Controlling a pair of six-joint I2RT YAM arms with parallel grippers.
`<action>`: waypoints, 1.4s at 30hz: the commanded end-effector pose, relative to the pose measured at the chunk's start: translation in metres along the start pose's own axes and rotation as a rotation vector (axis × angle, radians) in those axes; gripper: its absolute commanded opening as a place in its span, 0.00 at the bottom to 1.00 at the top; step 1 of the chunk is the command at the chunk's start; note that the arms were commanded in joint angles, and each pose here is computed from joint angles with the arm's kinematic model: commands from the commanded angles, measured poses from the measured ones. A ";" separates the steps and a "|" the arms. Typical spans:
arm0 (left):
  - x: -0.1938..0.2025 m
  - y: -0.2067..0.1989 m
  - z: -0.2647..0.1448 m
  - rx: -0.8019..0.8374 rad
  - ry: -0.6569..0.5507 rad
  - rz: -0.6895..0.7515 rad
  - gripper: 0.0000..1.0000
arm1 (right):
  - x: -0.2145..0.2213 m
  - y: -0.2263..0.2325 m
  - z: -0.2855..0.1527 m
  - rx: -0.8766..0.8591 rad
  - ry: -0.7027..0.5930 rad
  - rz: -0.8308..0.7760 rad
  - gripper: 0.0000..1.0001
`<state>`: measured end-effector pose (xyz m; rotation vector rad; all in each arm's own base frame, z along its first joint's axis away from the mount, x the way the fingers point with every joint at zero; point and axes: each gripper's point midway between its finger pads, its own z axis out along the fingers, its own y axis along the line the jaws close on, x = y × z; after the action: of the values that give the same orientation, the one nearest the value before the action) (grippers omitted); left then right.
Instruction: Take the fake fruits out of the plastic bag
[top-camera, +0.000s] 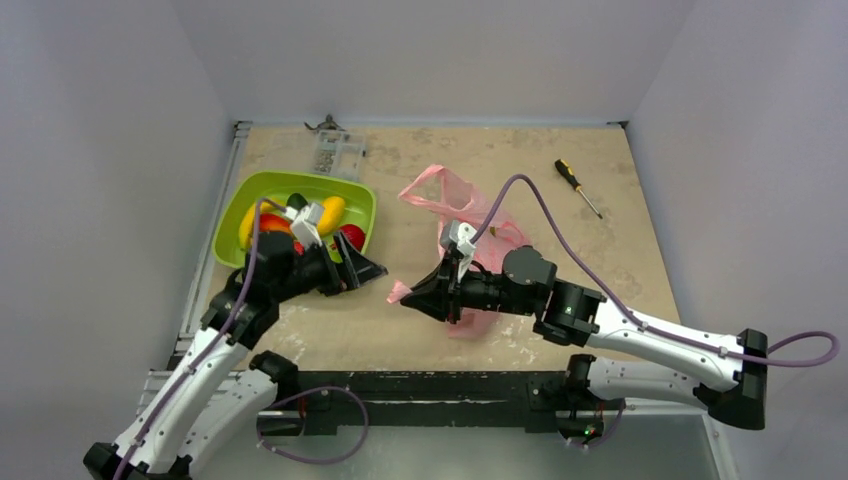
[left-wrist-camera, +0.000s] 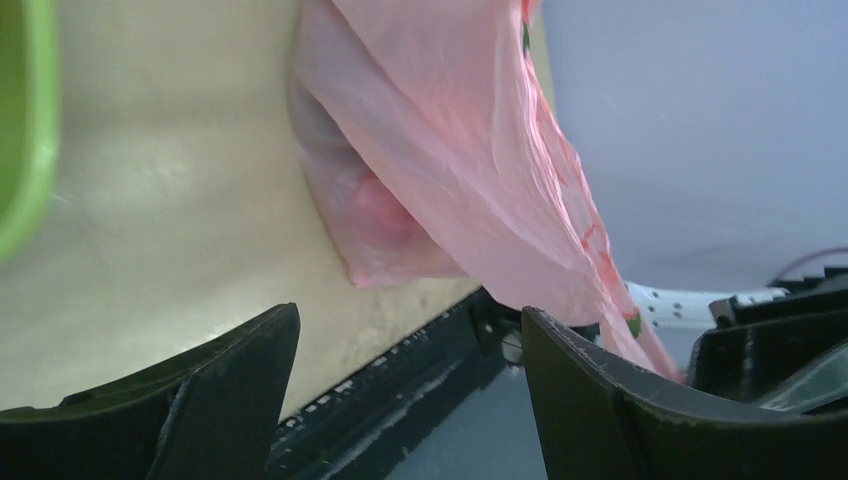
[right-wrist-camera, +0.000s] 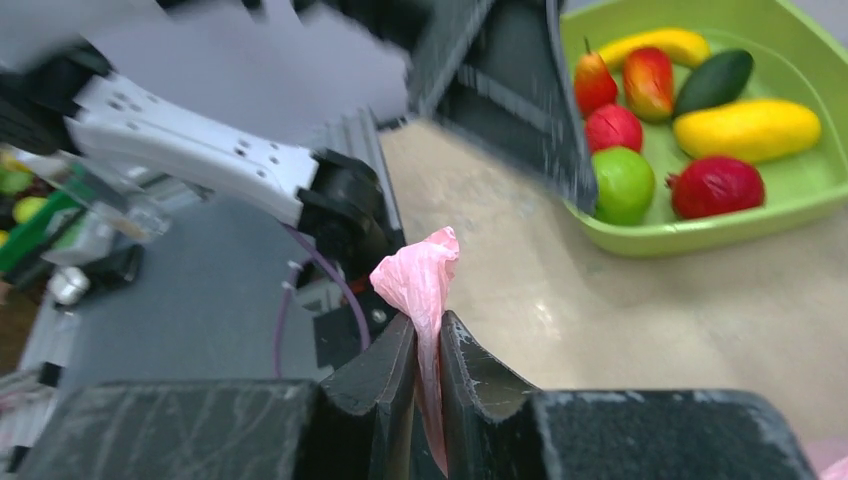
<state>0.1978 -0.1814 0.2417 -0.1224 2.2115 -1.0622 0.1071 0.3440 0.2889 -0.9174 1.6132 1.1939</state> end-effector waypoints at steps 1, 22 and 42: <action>0.015 -0.042 0.005 0.286 -0.096 -0.179 0.82 | -0.045 0.038 -0.006 -0.158 -0.157 0.041 0.13; 0.069 -0.117 0.031 0.567 0.021 -0.134 0.84 | -0.019 0.002 -0.032 0.122 -0.048 0.249 0.65; 0.134 -0.097 0.045 0.449 0.208 0.045 0.06 | 0.010 -0.136 -0.132 1.008 0.038 0.403 0.80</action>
<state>0.1138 -0.3209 0.2139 0.1378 2.0941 -1.5965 0.1842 0.2008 0.3163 -0.0006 1.9779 0.6594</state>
